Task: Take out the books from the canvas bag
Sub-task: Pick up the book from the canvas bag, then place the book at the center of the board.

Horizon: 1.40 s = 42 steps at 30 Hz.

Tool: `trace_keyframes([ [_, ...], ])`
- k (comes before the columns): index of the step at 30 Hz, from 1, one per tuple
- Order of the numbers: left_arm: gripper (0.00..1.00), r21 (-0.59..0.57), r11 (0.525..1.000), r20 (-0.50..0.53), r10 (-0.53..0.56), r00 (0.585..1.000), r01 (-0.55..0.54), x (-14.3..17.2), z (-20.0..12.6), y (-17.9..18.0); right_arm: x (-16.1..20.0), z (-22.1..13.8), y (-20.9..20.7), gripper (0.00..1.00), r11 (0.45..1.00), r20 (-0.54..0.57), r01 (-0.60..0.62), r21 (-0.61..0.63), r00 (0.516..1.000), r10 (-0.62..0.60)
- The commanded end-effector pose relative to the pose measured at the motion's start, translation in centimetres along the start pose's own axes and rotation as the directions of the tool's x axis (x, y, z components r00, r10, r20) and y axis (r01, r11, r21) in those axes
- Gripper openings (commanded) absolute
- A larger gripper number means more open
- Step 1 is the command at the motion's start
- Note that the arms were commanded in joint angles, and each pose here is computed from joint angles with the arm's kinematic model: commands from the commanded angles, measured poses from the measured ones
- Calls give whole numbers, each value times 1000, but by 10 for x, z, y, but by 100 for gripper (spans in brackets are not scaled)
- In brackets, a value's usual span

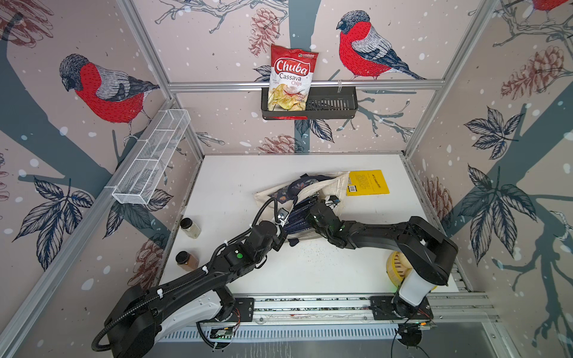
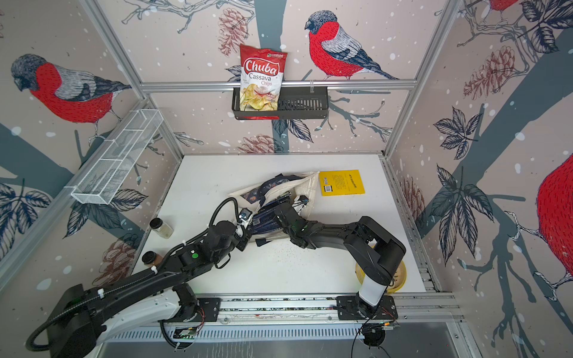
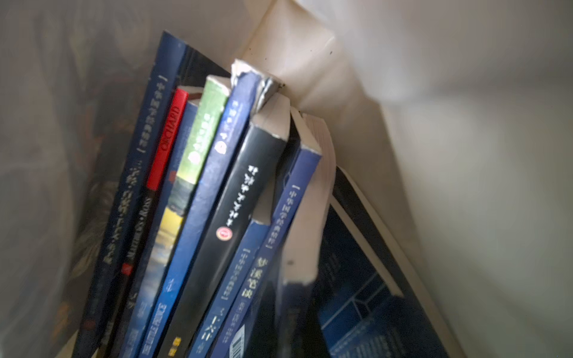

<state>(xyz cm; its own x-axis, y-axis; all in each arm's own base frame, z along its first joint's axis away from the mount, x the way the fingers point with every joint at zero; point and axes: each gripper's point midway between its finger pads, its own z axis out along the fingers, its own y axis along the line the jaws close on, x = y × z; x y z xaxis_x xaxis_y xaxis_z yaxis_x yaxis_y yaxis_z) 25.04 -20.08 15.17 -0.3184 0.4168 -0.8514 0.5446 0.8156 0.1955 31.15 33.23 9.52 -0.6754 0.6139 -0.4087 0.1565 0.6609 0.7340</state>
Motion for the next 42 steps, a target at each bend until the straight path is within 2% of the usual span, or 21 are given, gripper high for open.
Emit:
trace_keyframes([
  [1, 0, -20, 1000, 57, -10, 998, 11, -15, -3, 4, -4, -16, 13, 0, 998, 11, 62, -26, 998, -62],
  [5, 0, -70, 997, 47, -24, 999, 27, -15, -2, 12, -10, -54, 34, 0, 992, 54, 96, -77, 994, -92],
  [12, 0, -99, 994, 52, -39, 998, 44, -16, -3, 18, -18, -92, 47, 0, 983, 44, 129, -127, 991, -125],
  [15, 0, -101, 994, 59, -43, 997, 49, -17, -4, 19, -30, -116, 62, 0, 974, 101, 162, -159, 984, -147],
  [21, 0, -97, 994, 50, -39, 998, 44, -16, -3, 17, -58, -176, 125, 0, 919, 174, 238, -316, 966, -190],
  [24, 0, -100, 994, 49, -39, 998, 44, -16, -3, 18, -76, -201, 144, 0, 900, 234, 281, -332, 949, -210],
  [26, 0, -101, 994, 50, -40, 998, 45, -16, -3, 18, -99, -220, 149, 0, 899, 319, 304, -316, 926, -201],
  [29, 0, -101, 994, 52, -40, 998, 45, -16, -4, 18, -139, -241, 143, 0, 908, 436, 305, -286, 886, -160],
  [33, 0, -102, 994, 48, -39, 998, 44, -15, -3, 18, -196, -254, 127, 0, 921, 485, 274, -276, 867, -112],
  [37, 0, -103, 994, 48, -38, 998, 43, -15, -3, 18, -252, -262, 93, 0, 946, 535, 222, -235, 842, -64],
  [42, 0, -102, 994, 45, -37, 998, 41, -15, -2, 18, -296, -258, 43, 0, 972, 561, 147, -185, 828, -18],
])
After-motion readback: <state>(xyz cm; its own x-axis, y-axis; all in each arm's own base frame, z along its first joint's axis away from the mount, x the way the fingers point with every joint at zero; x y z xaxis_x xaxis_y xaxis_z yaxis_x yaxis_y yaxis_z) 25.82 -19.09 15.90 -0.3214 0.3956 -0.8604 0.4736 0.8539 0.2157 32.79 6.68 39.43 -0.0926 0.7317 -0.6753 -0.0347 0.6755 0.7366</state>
